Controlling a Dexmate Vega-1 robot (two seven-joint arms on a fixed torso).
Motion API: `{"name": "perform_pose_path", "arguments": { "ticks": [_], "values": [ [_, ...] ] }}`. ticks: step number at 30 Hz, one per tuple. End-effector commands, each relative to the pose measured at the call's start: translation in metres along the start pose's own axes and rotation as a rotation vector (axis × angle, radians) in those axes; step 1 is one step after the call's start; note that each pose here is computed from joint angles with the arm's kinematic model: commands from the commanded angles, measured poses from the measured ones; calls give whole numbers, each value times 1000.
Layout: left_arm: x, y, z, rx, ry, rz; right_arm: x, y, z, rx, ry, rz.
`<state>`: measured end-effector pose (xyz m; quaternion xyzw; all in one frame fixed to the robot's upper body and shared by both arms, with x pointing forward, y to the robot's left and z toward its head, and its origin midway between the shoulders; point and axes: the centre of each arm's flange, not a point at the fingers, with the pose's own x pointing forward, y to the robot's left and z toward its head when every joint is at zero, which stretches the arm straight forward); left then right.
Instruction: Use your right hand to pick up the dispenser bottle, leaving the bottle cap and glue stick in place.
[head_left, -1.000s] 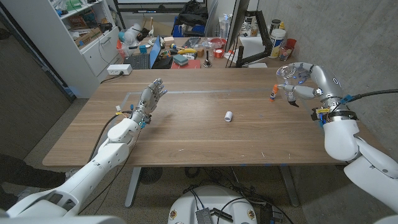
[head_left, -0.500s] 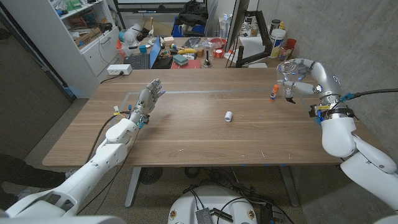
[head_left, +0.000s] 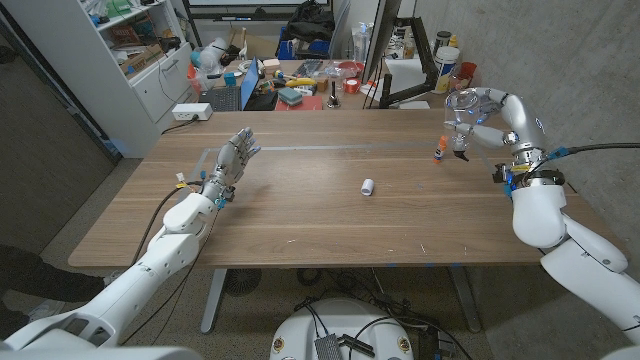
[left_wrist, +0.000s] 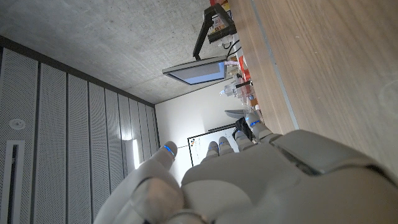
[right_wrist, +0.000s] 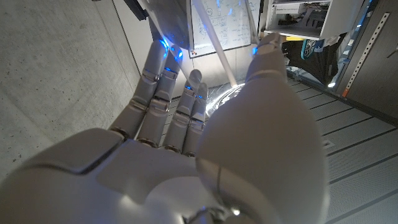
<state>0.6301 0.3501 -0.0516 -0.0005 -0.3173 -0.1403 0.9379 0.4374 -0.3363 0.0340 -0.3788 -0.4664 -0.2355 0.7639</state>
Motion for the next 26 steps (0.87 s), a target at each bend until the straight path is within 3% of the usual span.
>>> {"name": "perform_pose_path", "arguments": {
  "ticks": [1,13,26],
  "values": [
    [-10,14,3,-1,-1,18,6,6,6,37,-7,-25],
    [-17,18,11,5,-6,20,3,-4,4,89,1,-94],
    [-32,27,15,17,-10,30,-6,-6,-2,142,18,-138]
  ]
}}
